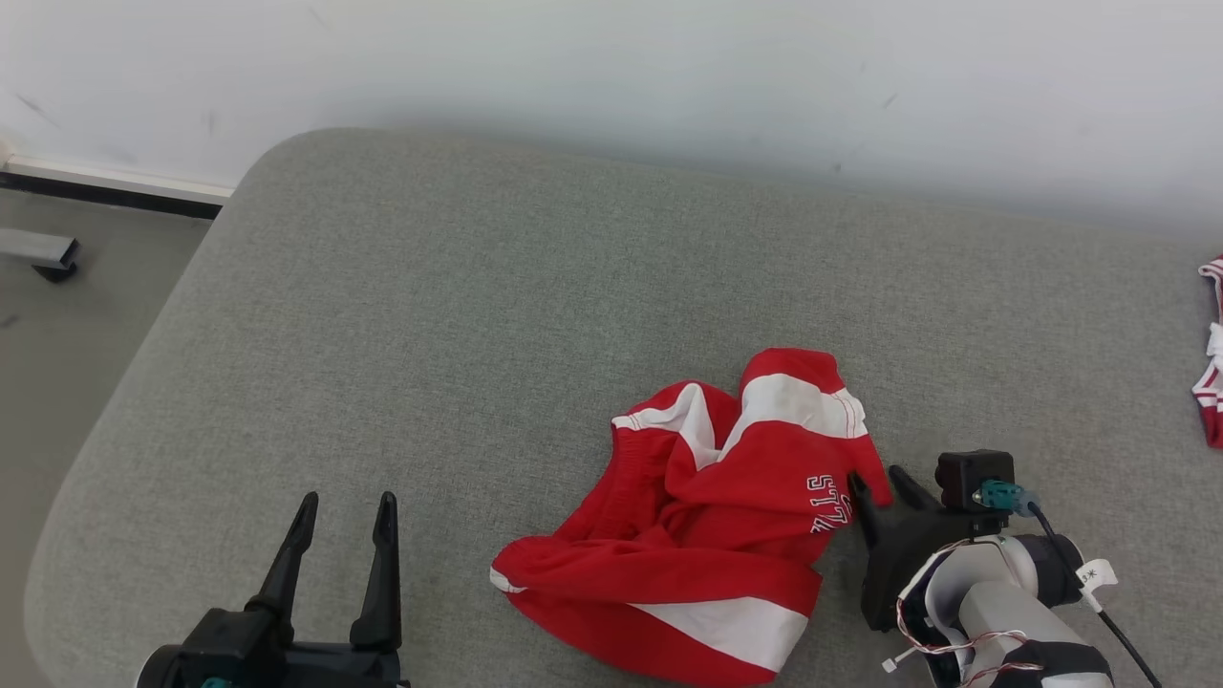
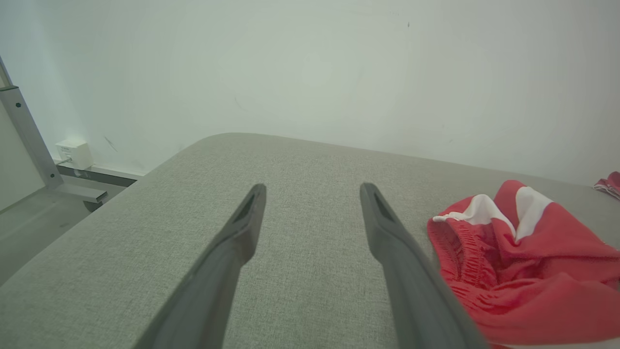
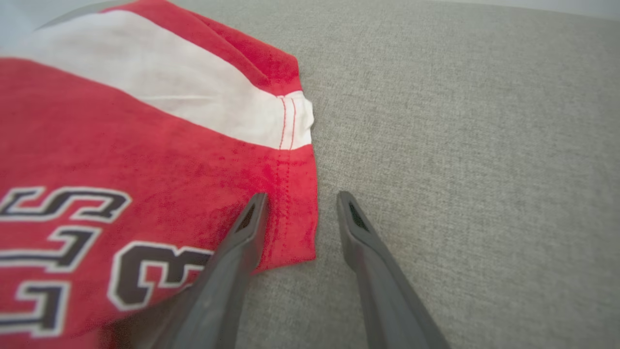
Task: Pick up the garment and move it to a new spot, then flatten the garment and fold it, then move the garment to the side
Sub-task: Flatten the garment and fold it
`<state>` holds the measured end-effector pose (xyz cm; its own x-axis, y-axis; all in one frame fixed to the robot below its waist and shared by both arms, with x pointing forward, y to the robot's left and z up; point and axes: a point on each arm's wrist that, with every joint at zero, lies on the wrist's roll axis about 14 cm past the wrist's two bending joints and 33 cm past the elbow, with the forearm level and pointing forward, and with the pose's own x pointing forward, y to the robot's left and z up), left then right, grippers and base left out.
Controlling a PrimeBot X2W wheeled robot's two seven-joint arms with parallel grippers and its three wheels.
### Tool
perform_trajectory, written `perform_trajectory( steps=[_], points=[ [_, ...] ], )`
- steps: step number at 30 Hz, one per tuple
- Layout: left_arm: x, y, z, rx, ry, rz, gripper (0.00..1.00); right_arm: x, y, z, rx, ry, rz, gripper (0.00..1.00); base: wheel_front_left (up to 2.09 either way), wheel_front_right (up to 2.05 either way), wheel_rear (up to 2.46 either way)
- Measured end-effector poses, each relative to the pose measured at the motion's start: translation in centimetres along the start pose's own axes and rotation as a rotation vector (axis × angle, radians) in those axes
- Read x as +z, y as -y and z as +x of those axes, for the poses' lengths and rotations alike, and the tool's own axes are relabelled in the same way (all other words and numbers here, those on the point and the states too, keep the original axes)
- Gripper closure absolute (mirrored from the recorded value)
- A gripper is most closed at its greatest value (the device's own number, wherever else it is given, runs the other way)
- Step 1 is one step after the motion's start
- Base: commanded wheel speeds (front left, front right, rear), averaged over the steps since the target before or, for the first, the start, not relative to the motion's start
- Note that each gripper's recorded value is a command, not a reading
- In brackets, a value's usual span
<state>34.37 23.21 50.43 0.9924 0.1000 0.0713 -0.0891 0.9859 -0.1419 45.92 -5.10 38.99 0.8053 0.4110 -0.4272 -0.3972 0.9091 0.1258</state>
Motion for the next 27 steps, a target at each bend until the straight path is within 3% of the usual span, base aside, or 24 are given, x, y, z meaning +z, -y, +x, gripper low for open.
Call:
perform_trajectory(
  steps=[5, 13, 22, 27],
  points=[
    [0.1, 0.3, 0.0, -0.009, 0.003, -0.004, 0.00, 0.5, 0.0, -0.4, -0.005, 0.029, 0.024, 1.00, 0.00, 0.00, 0.00],
    [0.1, 1.9, 0.5, -0.062, 0.007, -0.011, 0.00, 6.2, 6.1, -2.4, -0.125, 0.211, 0.024, 1.00, 0.00, 0.00, 0.00],
    [0.2, 3.2, 0.3, -0.104, 0.014, -0.023, 0.00, 14.0, 12.8, -7.7, -0.262, 0.446, -0.010, 1.00, 0.00, 0.00, 0.00],
    [0.3, 3.6, 0.1, -0.116, 0.016, -0.027, 0.00, 17.1, 14.6, -10.0, -0.304, 0.535, -0.055, 1.00, 0.00, 0.00, 0.00]
  ],
)
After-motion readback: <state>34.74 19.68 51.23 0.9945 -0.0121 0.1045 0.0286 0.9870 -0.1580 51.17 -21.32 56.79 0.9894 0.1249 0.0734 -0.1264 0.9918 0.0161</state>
